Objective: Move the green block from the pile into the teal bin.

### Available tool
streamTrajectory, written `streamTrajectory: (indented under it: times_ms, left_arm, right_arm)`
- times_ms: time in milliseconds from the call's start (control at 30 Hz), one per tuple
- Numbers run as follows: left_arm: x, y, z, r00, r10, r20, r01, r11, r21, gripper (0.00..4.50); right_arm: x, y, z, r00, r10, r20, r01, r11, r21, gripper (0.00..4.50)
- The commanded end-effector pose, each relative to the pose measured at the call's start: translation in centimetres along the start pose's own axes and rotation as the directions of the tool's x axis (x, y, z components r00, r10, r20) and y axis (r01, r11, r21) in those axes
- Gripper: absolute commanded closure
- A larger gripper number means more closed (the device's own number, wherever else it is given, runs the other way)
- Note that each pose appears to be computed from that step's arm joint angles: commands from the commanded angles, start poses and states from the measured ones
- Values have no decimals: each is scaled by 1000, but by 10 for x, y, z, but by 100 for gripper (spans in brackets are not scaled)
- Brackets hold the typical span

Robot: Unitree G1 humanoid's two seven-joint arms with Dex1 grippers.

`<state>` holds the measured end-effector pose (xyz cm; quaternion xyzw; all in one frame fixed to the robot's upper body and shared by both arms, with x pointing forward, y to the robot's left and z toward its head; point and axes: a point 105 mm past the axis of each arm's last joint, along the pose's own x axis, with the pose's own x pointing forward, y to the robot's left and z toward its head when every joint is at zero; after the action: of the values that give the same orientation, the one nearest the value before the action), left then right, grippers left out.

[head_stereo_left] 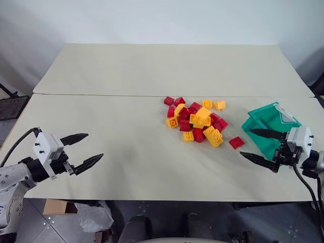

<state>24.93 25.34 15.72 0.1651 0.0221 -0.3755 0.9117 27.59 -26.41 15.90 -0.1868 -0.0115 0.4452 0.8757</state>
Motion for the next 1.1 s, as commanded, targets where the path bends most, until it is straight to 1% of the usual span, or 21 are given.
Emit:
streamTrajectory:
  times_ms: [33, 167, 267, 367, 433, 500, 567, 633, 667, 733, 900, 933, 967, 1033, 1100]
  left_arm:
    - [-4, 6, 10, 1000, -7, 11, 7, 999, 48, 0]
    - [-2, 6, 14, 999, -8, 40, 6, 999, 35, 0]
    - [4, 1, 15, 998, -31, 56, 29, 999, 37, 0]
    - [12, -7, 15, 995, -70, 66, 67, 997, 41, 0]
    - [21, -13, 22, 988, -118, 101, 115, 993, 33, 0]
    - [31, -15, 32, 977, -143, 157, 139, 990, 33, 0]
    - [40, -19, 40, 965, -172, 199, 173, 985, 15, 0]
    - [49, -24, 43, 954, -210, 213, 213, 977, 6, 0]
    - [52, -25, 43, 952, -218, 214, 221, 975, 12, 0]
    - [56, -26, 43, 952, -218, 214, 221, 975, 9, 0]
    - [55, -17, 34, 967, -137, 214, 152, 987, -57, 0]
    - [54, -22, 30, 967, -165, 192, 185, 979, -88, 0]
    - [54, -23, 28, 971, -156, 181, 173, 982, -80, 0]
    - [56, -20, 31, 974, -114, 198, 133, 988, -83, 0]
    - [56, -16, 34, 974, -77, 214, 97, 992, -82, 0]
  right_arm:
    - [2, -2, 6, 1000, -10, 19, 11, 999, -30, 3]
    - [8, -1, 13, 998, -17, 54, 18, 1000, -15, 3]
    - [13, 7, 19, 997, 15, 81, -16, 1000, 11, 64]
    - [19, 14, 25, 994, 38, 103, -44, 998, 52, 168]
    - [31, 26, 31, 991, 97, 94, -103, 993, 64, 233]
    - [42, 39, 33, 986, 149, 80, -156, 985, 81, 308]
    - [52, 47, 33, 986, 152, 68, -159, 982, 103, 381]
    - [61, 49, 30, 990, 126, 54, -132, 986, 106, 448]
    - [65, 52, 29, 992, 119, 45, -123, 986, 113, 448]
    - [73, 53, 25, 998, 58, 31, -62, 989, 135, 448]
    - [104, 58, 21, 999, -26, 35, 19, 982, 188, 448]
    - [114, 55, 19, 998, -63, 30, 56, 980, 193, 448]
    - [124, 52, 19, 994, -103, 39, 93, 975, 203, 448]
    - [143, 42, 18, 978, -202, 50, 187, 959, 215, 448]
    - [159, 36, 16, 963, -266, 44, 252, 945, 210, 448]
